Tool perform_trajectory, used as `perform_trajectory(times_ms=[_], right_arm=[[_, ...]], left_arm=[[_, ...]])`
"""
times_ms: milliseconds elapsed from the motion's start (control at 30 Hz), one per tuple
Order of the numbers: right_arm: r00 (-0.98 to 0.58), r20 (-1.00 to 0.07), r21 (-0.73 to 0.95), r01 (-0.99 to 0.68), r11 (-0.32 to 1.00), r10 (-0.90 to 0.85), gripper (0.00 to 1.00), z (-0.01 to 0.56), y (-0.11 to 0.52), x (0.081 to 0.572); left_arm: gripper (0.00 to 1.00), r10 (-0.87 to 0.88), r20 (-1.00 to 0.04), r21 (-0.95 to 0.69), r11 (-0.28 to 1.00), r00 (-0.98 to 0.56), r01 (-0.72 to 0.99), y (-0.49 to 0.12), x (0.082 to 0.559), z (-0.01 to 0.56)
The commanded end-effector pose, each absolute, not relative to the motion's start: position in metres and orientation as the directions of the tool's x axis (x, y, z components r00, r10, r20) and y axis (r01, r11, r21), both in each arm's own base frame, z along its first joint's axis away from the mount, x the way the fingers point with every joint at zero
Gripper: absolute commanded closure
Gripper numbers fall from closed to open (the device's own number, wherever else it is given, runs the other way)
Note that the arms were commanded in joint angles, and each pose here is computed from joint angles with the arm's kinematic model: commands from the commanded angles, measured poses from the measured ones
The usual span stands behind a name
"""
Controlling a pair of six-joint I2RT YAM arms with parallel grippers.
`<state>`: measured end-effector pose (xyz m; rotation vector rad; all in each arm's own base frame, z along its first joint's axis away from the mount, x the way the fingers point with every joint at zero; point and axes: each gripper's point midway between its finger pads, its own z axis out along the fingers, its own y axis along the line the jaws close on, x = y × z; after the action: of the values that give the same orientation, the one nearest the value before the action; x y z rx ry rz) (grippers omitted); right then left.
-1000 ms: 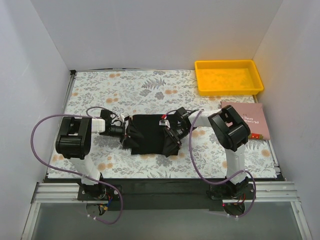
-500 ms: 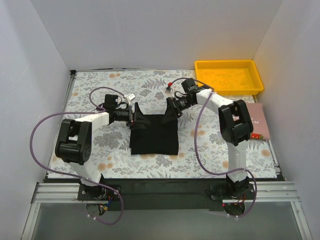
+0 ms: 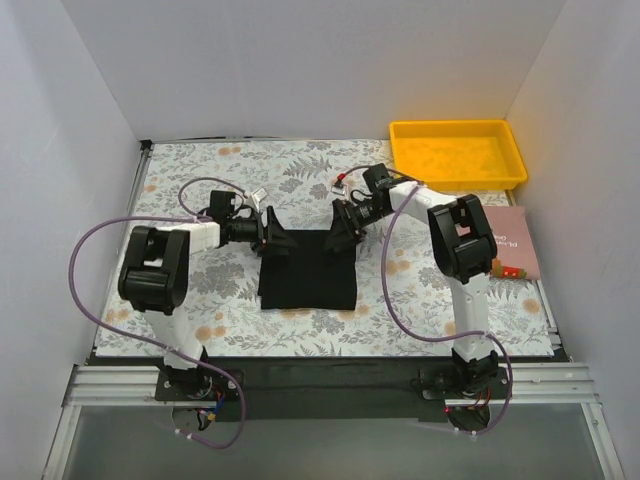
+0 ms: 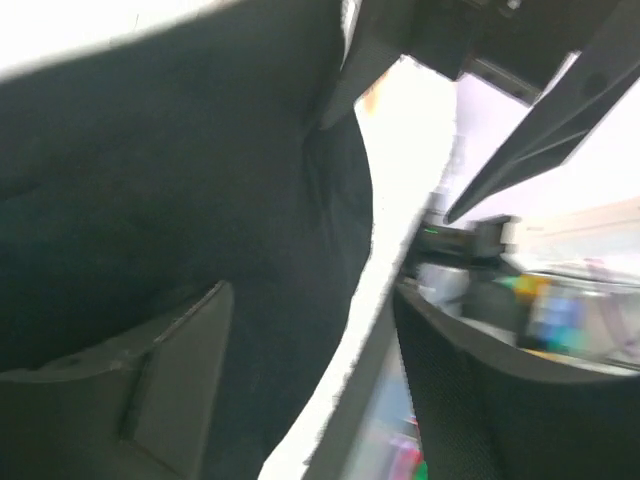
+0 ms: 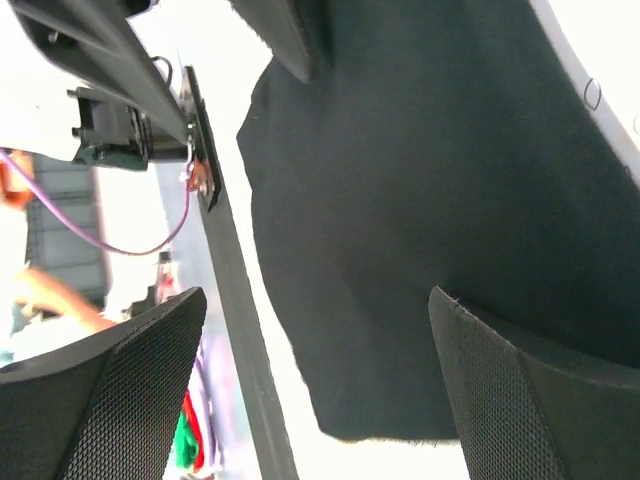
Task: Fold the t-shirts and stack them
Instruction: Fold the tshirt, then neatly place the folded tshirt to the corner
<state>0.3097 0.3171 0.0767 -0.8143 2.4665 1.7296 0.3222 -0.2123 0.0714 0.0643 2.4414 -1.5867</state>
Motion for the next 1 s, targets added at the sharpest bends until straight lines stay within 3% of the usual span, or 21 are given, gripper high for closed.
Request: perform_trajectory(times_ms=[0, 33, 67, 100, 133, 167, 267, 300, 400, 500, 667, 967], right_arm=[[-0.830, -0.458, 0.790, -0.544, 0.282, -0.318, 0.02, 0.144, 0.310, 0.322], [-0.848, -0.442, 0.796, -0.521, 0.308, -0.294, 0.02, 0.146, 0.305, 0.319], [-0.831, -0.497, 0.766, -0.555, 0.324, -0.250, 0.02, 0.162, 0.295, 0.324], [-0.834, -0.503, 0.748, -0.551, 0.370, -0.226, 0.02, 0.159, 0.287, 0.326], [-0.874, -0.441, 0.772, -0.485, 0.410, -0.205, 0.02, 0.143, 0.276, 0.314], [-0.858, -0.485, 0.753, -0.509, 0.416, -0.172, 0.02, 0.153, 0.269, 0.315], [-0.892, -0.442, 0.747, -0.424, 0.512, -0.093, 0.02, 0.138, 0.238, 0.310], [-0.895, -0.443, 0.738, -0.400, 0.544, -0.058, 0.02, 0.135, 0.227, 0.315], [-0.904, -0.427, 0.723, -0.337, 0.603, 0.007, 0.02, 0.131, 0.212, 0.316], [-0.916, -0.400, 0.727, -0.288, 0.623, 0.043, 0.02, 0.125, 0.207, 0.312], [-0.927, -0.367, 0.738, -0.236, 0.632, 0.083, 0.02, 0.119, 0.201, 0.312], [-0.950, -0.280, 0.797, -0.151, 0.584, 0.136, 0.02, 0.117, 0.205, 0.303]], left_arm=[[0.39, -0.005, -0.595, -0.703, 0.489, -0.804, 0.517, -0.213, 0.336, 0.142], [0.42, 0.041, -0.650, -0.635, 0.519, -0.759, 0.572, -0.217, 0.335, 0.147], [0.45, 0.163, -0.748, -0.500, 0.499, -0.644, 0.708, -0.231, 0.325, 0.150], [0.47, 0.226, -0.771, -0.435, 0.494, -0.595, 0.752, -0.237, 0.314, 0.146], [0.48, 0.280, -0.822, -0.304, 0.520, -0.495, 0.798, -0.237, 0.312, 0.152], [0.48, 0.377, -0.849, -0.185, 0.443, -0.369, 0.877, -0.255, 0.296, 0.149], [0.48, 0.523, -0.840, 0.023, 0.303, -0.146, 0.953, -0.267, 0.264, 0.135], [0.48, 0.556, -0.831, 0.132, 0.198, 0.000, 0.971, -0.284, 0.251, 0.133], [0.54, 0.615, -0.765, 0.297, 0.078, 0.189, 0.952, -0.308, 0.229, 0.111], [0.64, 0.632, -0.716, 0.361, -0.031, 0.299, 0.932, -0.330, 0.217, 0.092], [0.66, 0.612, -0.683, 0.417, -0.120, 0.398, 0.901, -0.354, 0.207, 0.073], [0.68, 0.616, -0.679, 0.365, -0.188, 0.399, 0.912, -0.363, 0.195, 0.040]])
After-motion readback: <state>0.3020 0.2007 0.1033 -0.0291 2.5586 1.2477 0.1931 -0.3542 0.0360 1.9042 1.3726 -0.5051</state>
